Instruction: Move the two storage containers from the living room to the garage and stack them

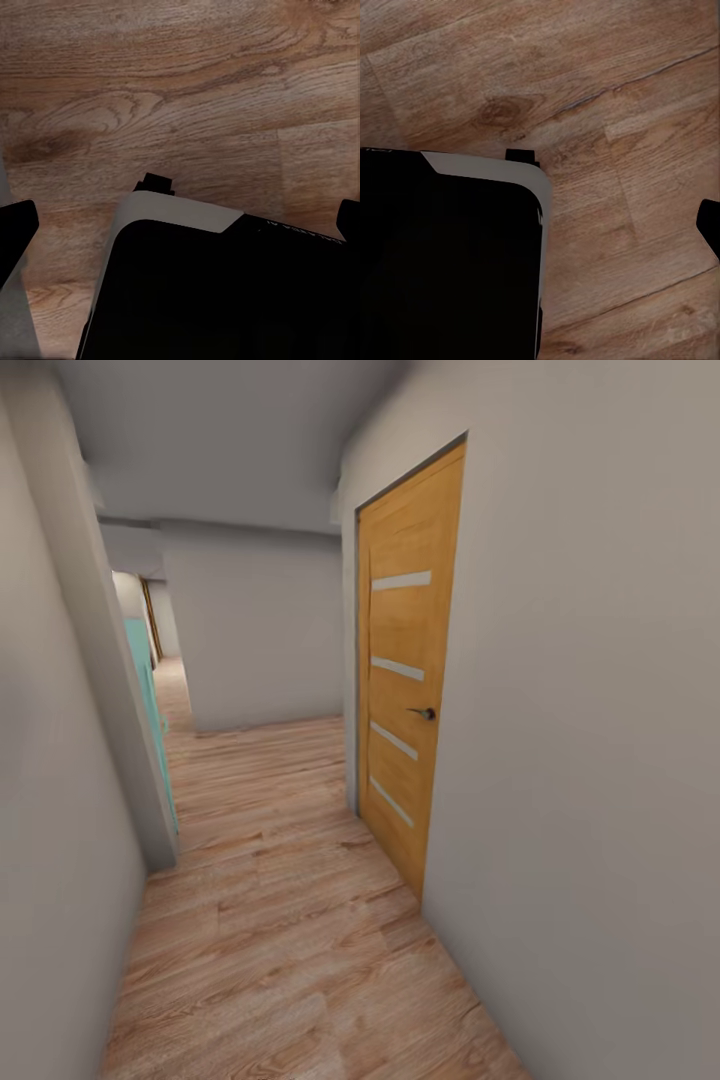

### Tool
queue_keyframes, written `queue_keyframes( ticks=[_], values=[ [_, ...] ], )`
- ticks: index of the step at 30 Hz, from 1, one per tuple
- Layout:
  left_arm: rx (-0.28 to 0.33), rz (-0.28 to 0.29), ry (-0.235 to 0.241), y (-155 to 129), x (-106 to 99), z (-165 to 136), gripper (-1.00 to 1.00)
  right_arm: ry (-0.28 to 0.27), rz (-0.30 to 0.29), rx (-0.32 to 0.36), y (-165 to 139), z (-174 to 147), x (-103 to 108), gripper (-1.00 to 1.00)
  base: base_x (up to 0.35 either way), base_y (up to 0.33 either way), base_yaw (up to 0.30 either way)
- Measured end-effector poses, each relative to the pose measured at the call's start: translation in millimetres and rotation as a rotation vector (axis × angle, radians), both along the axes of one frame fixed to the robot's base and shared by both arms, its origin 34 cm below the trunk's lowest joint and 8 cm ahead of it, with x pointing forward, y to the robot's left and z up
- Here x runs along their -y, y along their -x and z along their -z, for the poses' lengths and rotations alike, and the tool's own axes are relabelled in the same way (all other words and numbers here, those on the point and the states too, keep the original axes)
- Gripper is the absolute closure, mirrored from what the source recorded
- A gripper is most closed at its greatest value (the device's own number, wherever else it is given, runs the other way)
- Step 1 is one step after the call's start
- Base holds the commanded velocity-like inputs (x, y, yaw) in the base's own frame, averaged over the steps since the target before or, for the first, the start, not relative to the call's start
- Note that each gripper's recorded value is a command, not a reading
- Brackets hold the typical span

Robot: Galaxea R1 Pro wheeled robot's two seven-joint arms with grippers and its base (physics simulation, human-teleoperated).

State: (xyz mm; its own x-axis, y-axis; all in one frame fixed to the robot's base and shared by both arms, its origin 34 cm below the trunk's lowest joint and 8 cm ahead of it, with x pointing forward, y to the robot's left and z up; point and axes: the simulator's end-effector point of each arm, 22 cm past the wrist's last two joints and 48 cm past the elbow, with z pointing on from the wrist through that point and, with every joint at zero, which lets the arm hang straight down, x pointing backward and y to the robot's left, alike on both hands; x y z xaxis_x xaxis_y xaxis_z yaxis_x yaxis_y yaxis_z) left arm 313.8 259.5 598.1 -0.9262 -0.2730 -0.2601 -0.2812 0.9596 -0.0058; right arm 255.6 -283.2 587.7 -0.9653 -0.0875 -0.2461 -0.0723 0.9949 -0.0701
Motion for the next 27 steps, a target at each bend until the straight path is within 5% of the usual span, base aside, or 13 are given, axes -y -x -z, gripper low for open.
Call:
queue_keyframes(
  ticks=[27],
  values=[
    [0.000,0.000,0.000,0.0,0.0,0.0,-1.00,0.000,0.000,0.000,0.0,0.0,0.0,-1.00,0.000,0.000,0.268]
  ],
)
